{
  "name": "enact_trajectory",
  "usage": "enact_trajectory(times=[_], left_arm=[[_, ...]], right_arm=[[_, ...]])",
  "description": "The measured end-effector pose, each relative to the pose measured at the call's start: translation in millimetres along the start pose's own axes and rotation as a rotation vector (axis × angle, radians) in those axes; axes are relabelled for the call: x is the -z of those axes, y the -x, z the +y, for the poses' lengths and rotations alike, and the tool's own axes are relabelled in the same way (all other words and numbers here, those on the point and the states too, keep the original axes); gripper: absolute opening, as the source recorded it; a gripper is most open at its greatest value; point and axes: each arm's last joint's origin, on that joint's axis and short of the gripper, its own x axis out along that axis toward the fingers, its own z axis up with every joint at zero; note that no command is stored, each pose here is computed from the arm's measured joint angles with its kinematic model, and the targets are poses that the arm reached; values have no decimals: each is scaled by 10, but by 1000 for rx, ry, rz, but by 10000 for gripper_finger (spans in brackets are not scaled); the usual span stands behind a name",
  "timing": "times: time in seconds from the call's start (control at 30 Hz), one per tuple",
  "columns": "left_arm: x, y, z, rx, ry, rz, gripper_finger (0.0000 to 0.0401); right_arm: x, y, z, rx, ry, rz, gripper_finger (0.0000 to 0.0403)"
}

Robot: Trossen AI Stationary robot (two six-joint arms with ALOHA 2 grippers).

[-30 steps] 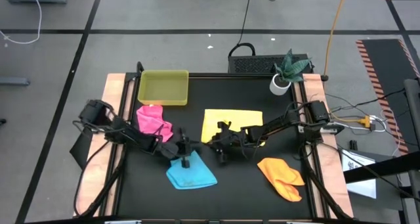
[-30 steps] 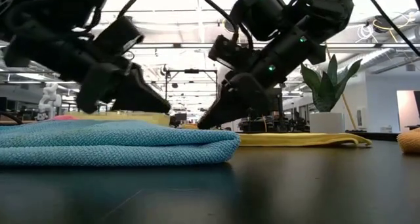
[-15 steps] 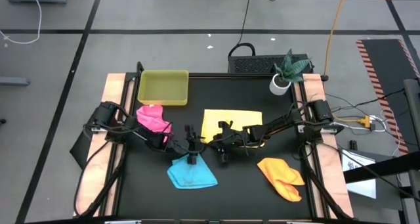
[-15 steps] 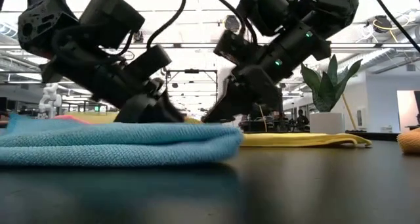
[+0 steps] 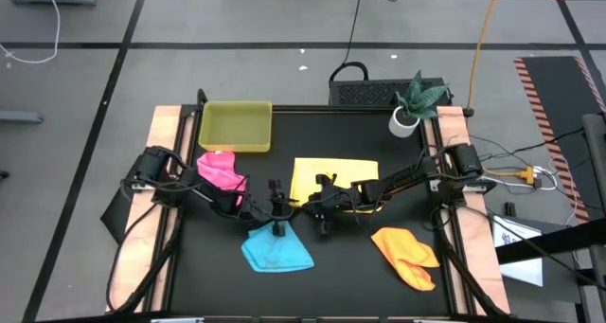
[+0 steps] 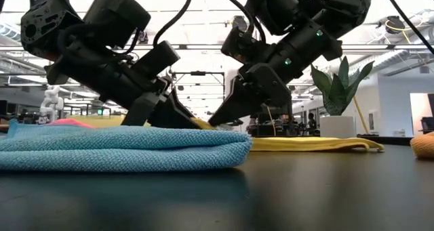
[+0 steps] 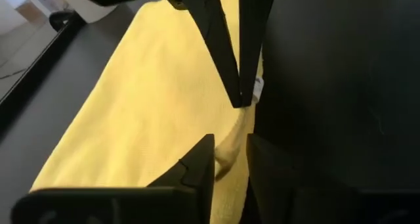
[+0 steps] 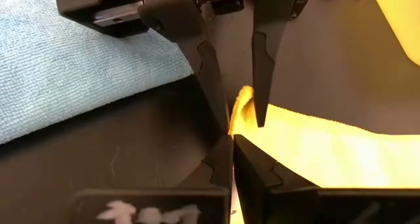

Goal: Fold microfiber towels
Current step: Fold the yellow microfiber cloth

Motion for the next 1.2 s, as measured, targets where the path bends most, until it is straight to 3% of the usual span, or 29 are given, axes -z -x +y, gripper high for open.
enact_trajectory(times=[0.23, 0.33, 0.5, 0.7, 0.83, 1.0, 1.2], left_arm=[[-8, 0, -6, 27, 2, -11, 13], [-7, 0, -2, 13, 10, -9, 9], [-2, 1, 28, -95, 29, 10, 4], [-14, 19, 66, -275, 42, 20, 4], [-57, 44, 88, -411, 64, -1, 5], [-66, 53, 95, -455, 57, 1, 6], [-66, 53, 96, -456, 56, 2, 4]], right_arm=[[-7, 1, -1, 0, 2, -7, 3], [-4, 98, -19, 31, 27, 59, 19], [-28, 542, -35, 125, -1, 233, 74], [84, 1116, 119, 126, 4, 473, 143], [258, 1271, 309, 105, 54, 571, 163], [632, 1235, 496, 74, 82, 566, 160], [913, 1180, 547, 131, 41, 454, 147]])
